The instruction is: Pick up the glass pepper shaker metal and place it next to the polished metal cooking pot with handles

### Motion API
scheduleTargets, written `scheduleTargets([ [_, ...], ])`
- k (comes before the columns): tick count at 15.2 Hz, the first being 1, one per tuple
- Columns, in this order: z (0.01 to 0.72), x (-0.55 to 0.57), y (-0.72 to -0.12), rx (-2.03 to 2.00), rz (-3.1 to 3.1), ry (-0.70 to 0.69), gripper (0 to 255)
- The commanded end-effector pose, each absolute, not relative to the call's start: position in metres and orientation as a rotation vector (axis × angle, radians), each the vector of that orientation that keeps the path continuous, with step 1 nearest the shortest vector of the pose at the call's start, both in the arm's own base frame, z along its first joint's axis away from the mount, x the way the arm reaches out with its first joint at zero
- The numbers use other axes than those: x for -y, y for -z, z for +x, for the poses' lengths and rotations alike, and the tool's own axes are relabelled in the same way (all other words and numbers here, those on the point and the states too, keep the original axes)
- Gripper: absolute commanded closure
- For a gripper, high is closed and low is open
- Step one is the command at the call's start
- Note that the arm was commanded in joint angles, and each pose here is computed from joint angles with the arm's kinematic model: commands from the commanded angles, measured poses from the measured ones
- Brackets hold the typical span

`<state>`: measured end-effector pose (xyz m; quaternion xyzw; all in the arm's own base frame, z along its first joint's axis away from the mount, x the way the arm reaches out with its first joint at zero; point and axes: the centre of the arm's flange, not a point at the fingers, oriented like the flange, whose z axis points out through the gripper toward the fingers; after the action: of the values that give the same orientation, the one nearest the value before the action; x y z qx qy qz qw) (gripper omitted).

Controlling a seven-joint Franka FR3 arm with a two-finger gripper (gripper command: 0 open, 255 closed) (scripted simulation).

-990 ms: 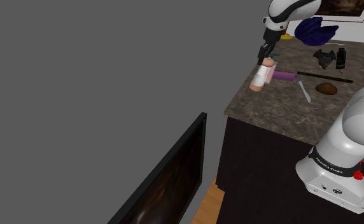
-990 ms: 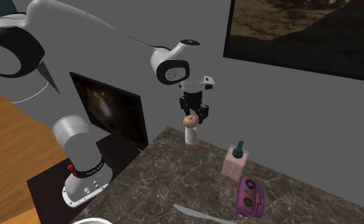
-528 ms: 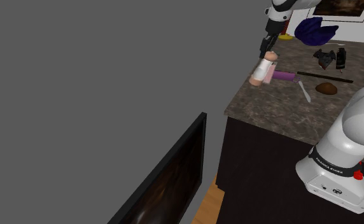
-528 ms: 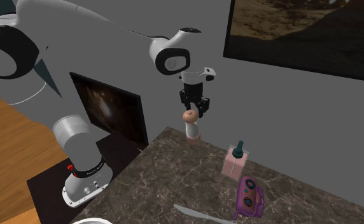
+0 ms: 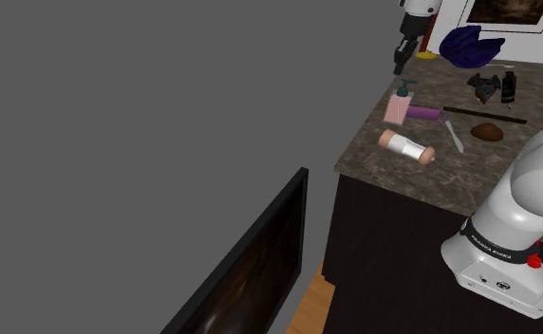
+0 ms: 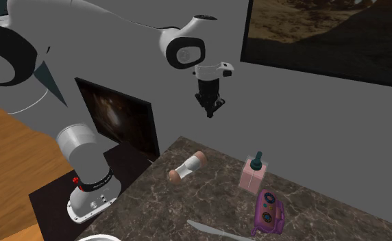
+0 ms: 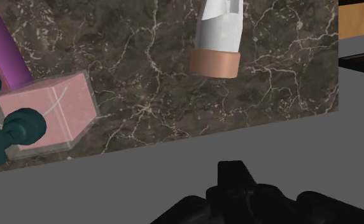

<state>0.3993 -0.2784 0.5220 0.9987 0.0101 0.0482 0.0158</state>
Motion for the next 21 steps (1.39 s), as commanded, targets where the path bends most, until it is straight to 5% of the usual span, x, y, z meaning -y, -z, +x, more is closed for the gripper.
scheduleTargets([
  [1, 0.399, 0.278, -0.522, -0.031, 3.106, -0.149, 0],
  [21, 0.249, 0.256, -0.294, -0.029, 3.104, -0.361, 0],
])
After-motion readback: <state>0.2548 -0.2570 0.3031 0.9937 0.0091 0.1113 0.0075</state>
